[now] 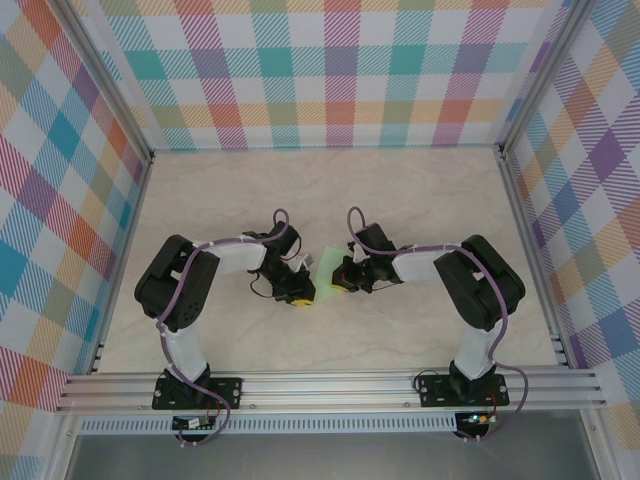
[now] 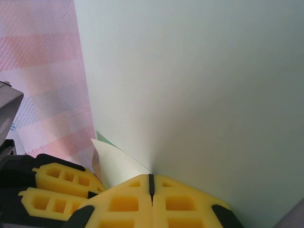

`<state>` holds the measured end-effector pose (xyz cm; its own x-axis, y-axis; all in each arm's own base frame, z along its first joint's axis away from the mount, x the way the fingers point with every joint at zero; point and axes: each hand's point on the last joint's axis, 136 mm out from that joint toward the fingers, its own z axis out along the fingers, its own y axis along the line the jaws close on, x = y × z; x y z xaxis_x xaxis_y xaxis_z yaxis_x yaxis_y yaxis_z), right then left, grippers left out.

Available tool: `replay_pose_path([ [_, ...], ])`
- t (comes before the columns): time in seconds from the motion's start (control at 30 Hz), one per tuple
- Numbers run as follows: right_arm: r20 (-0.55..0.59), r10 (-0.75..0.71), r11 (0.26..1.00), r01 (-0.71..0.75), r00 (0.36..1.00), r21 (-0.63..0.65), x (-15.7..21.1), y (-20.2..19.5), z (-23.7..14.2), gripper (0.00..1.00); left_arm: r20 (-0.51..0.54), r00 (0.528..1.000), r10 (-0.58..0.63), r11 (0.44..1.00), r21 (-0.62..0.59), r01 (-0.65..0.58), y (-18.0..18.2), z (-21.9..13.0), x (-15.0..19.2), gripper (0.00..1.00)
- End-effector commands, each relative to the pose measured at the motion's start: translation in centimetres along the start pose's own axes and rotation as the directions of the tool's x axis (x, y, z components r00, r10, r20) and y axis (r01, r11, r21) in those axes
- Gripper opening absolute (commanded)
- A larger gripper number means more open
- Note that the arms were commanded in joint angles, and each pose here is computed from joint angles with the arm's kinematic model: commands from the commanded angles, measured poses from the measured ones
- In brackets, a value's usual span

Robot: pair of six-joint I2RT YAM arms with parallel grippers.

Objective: Fold a paper plane with a square sheet of paper (pick it up from the middle)
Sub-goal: Third fold the triangle at the center of the table.

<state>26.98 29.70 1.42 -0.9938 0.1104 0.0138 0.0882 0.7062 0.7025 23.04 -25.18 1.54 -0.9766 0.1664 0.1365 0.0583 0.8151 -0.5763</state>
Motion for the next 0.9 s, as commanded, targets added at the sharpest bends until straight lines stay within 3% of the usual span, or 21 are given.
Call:
replay_pose_path([
  [0.0,-0.01,0.078,0.976,-0.074,0.997,0.206,1.3,-5.9,0.7,0.01,-0.081,0.991,-0.103,0.973,-0.213,0.084,4.3,-0.5,3.5,0.15],
  [0.4,-0.012,0.076,0.975,-0.071,0.997,0.211,1.3,-5.8,0.6,0.01,-0.069,0.993,-0.098,0.978,-0.192,0.083,3.2,-1.4,3.8,0.16],
  [0.63,-0.01,0.073,0.976,-0.07,0.997,0.206,1.3,-5.6,0.4,0.01,0.056,0.998,-0.027,0.996,-0.08,0.032,-0.9,-3.8,1.0,0.16],
  [0.77,-0.009,0.073,0.975,-0.07,0.997,0.211,1.3,-5.7,0.4,0.01,0.038,0.999,-0.001,0.993,0.115,-0.003,-4.3,-2.9,0.3,0.16],
  [0.87,-0.01,0.075,0.976,-0.071,0.997,0.206,1.2,-5.6,0.5,0.01,-0.014,1.0,-0.005,0.993,0.116,0.006,-4.4,-1.5,0.5,0.17],
])
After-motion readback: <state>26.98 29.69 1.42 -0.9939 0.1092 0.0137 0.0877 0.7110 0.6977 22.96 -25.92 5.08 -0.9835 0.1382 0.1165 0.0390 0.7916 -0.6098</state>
